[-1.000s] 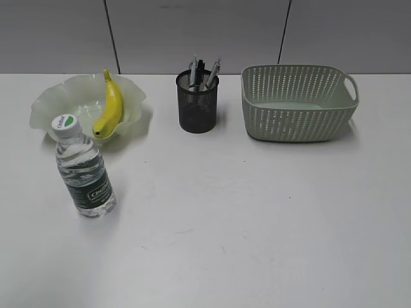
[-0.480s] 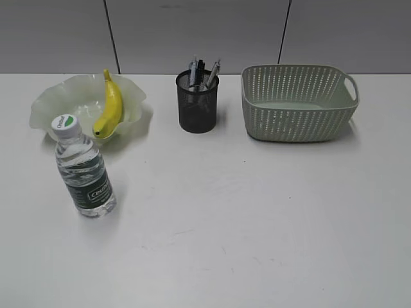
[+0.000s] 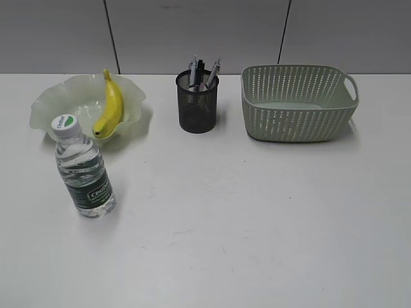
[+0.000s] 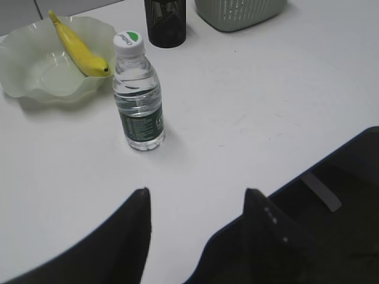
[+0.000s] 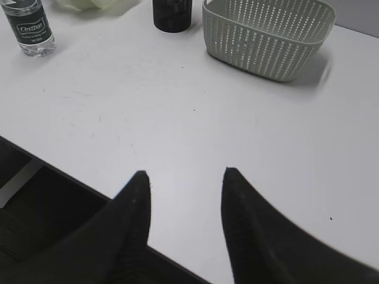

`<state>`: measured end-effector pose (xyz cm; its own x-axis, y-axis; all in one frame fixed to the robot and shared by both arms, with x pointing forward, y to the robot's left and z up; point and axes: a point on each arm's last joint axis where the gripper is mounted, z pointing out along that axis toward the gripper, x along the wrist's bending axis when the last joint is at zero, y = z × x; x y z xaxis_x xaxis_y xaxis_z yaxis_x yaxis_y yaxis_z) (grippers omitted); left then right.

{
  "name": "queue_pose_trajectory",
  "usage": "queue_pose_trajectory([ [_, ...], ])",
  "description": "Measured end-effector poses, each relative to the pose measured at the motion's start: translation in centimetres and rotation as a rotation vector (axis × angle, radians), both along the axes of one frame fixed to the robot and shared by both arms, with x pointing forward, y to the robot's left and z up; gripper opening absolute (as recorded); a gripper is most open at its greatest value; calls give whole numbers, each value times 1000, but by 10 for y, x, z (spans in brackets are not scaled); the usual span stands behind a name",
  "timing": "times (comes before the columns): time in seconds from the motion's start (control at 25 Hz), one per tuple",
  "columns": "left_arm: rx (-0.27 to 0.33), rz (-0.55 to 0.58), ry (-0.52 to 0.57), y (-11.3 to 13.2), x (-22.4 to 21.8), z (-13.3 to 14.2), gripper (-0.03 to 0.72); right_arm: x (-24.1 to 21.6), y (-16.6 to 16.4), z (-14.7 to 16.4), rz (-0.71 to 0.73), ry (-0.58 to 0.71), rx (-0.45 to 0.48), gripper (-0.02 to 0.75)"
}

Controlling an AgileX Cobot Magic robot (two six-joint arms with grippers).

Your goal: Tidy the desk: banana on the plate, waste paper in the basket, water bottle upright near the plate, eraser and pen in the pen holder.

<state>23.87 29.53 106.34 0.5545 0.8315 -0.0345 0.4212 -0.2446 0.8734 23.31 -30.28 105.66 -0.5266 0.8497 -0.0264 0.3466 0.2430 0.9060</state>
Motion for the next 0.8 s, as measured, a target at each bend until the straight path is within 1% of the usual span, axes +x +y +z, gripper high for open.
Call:
queue_pose_trajectory([
  [0.48, -4, 11, -7, 1, -1, 0, 363, 0, 0, 0, -12, 0, 2, 328],
  [0.56, -4, 62, -8, 1, -1, 0, 359, 0, 1, 0, -66, 0, 2, 328],
  [0.8, -8, 297, -19, 1, -2, 0, 328, -1, 2, 0, -351, 0, 2, 328],
])
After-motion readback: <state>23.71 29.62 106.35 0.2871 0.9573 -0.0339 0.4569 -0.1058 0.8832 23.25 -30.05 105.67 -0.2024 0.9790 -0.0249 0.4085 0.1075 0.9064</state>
